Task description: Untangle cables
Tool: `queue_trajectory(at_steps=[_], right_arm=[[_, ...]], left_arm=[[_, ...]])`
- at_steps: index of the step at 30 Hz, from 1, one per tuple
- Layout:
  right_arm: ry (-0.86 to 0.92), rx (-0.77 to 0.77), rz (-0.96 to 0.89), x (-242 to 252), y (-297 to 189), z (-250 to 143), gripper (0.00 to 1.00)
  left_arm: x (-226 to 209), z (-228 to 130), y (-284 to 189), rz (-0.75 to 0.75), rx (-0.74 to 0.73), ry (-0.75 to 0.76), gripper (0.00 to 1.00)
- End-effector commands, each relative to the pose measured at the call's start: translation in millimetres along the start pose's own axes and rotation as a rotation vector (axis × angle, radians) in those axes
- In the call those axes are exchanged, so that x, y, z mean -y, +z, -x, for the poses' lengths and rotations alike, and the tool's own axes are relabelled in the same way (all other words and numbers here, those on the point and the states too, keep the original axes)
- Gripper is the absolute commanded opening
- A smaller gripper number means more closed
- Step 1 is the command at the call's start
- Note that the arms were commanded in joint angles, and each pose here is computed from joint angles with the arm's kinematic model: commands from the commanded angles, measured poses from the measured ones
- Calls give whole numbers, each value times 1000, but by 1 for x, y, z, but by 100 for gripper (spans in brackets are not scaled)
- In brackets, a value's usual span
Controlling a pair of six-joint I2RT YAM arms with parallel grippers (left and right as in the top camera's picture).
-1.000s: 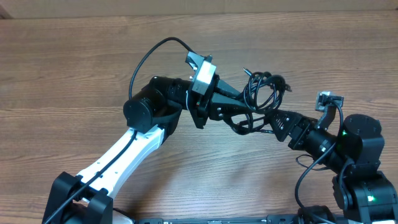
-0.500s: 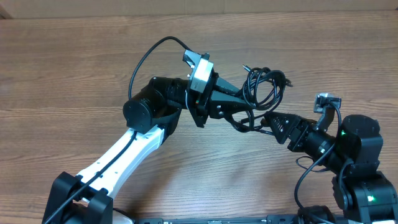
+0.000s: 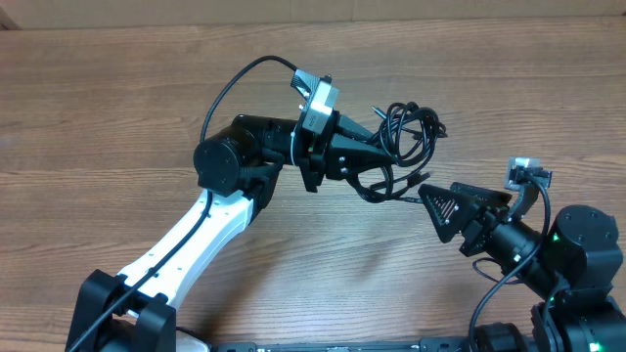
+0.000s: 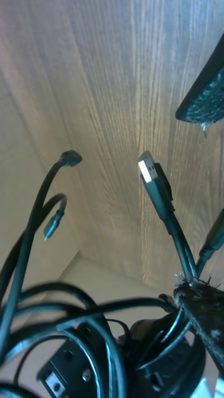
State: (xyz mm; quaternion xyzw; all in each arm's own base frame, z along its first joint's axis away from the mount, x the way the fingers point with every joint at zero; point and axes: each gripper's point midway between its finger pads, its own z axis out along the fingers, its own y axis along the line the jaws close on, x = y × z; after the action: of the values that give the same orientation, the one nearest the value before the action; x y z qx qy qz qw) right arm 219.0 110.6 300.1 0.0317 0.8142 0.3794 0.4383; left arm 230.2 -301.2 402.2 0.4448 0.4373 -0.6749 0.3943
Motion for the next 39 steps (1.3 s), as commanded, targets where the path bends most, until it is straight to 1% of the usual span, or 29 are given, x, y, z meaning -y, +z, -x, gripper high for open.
queue_trajectory(at_steps=[1, 6, 15, 18, 23, 26, 29, 31, 39], right_arm=[[-71, 30, 26, -13, -7, 9, 82], [-86, 27, 24, -12, -7, 8, 82], [-84, 24, 23, -12, -7, 8, 82], [-87, 24, 23, -12, -7, 8, 82], [-99, 19, 20, -11, -7, 6, 83], [-112, 7, 48, -16, -7, 4, 83], [-139, 0, 72, -20, -8, 3, 84], [-140, 3, 70, -20, -8, 4, 84], [-137, 12, 50, -16, -7, 6, 84]], left_arm=[[8, 5, 6, -25, -4, 51, 4], [17, -2, 20, -69, -17, 41, 4], [9, -9, 21, -51, -38, -5, 4], [8, -9, 20, -50, -39, 7, 4], [-1, -1, 13, -6, -2, 41, 4], [-4, 0, 9, 8, 0, 65, 4], [-7, 0, 8, 15, -4, 53, 4], [-5, -3, 8, 7, -17, 43, 4], [19, -22, 30, -107, -87, 18, 4]])
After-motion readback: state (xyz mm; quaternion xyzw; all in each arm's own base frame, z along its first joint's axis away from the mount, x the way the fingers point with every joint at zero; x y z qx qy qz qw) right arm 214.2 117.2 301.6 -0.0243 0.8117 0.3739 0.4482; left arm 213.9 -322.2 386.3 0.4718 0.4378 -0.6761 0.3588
